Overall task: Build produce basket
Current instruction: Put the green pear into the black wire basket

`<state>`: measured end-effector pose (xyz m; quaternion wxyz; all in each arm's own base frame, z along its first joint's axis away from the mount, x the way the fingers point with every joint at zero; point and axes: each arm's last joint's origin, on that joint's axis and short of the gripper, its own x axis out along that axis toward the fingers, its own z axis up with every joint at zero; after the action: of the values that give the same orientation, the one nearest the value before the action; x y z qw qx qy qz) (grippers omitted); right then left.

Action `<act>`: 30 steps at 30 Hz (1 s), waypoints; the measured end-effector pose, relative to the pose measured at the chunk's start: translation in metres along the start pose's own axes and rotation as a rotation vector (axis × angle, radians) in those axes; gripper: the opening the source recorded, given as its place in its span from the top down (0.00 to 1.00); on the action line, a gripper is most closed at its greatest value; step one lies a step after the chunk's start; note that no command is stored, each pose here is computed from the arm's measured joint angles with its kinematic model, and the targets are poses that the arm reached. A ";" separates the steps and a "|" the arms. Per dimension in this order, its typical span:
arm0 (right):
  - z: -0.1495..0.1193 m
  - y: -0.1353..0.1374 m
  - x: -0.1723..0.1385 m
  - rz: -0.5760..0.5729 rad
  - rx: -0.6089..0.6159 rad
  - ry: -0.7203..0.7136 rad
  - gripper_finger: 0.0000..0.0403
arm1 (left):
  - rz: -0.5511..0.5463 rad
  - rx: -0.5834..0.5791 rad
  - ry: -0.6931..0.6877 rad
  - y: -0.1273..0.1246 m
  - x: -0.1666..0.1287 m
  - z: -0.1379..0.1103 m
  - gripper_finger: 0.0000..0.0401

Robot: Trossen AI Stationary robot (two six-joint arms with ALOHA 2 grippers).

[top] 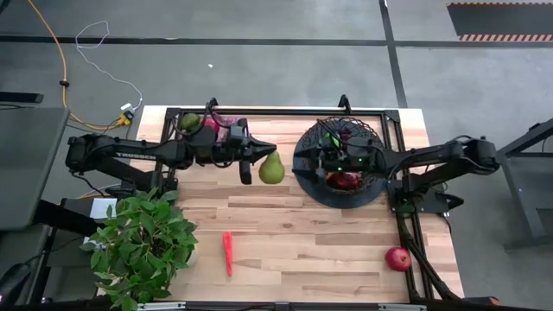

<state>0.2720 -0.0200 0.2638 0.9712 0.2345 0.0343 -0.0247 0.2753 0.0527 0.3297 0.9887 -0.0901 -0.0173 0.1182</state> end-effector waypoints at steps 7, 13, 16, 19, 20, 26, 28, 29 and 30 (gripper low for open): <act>0.002 -0.002 0.001 -0.080 0.101 -0.067 0.18 | -0.013 0.003 -0.004 0.000 0.002 -0.002 1.00; 0.002 0.000 0.001 -0.028 0.138 -0.044 0.17 | -0.015 0.001 -0.012 -0.001 0.002 -0.001 1.00; 0.001 -0.001 0.001 -0.026 0.160 -0.036 0.15 | -0.017 0.000 -0.025 -0.001 0.002 0.001 1.00; -0.001 -0.001 0.001 -0.013 0.162 0.000 0.09 | -0.019 0.001 -0.034 -0.001 0.002 0.001 1.00; -0.002 0.000 0.001 -0.012 0.162 0.007 0.06 | -0.018 0.001 -0.031 -0.001 0.002 0.001 1.00; -0.003 0.001 0.001 -0.006 0.127 0.015 0.05 | 0.019 0.015 -0.039 0.000 0.002 0.002 1.00; -0.003 0.001 0.001 -0.007 0.154 0.015 0.06 | 0.022 0.015 -0.047 0.000 0.003 0.001 1.00; -0.003 0.001 0.001 -0.009 0.174 0.017 0.06 | 0.022 0.015 -0.050 0.000 0.004 0.001 1.00; -0.004 0.001 0.001 -0.014 0.196 0.025 0.07 | 0.022 0.014 -0.052 0.000 0.005 0.000 1.00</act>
<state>0.2727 -0.0175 0.2605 0.9430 0.3283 0.0454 -0.0316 0.2802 0.0543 0.3301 0.9872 -0.0802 -0.0412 0.1316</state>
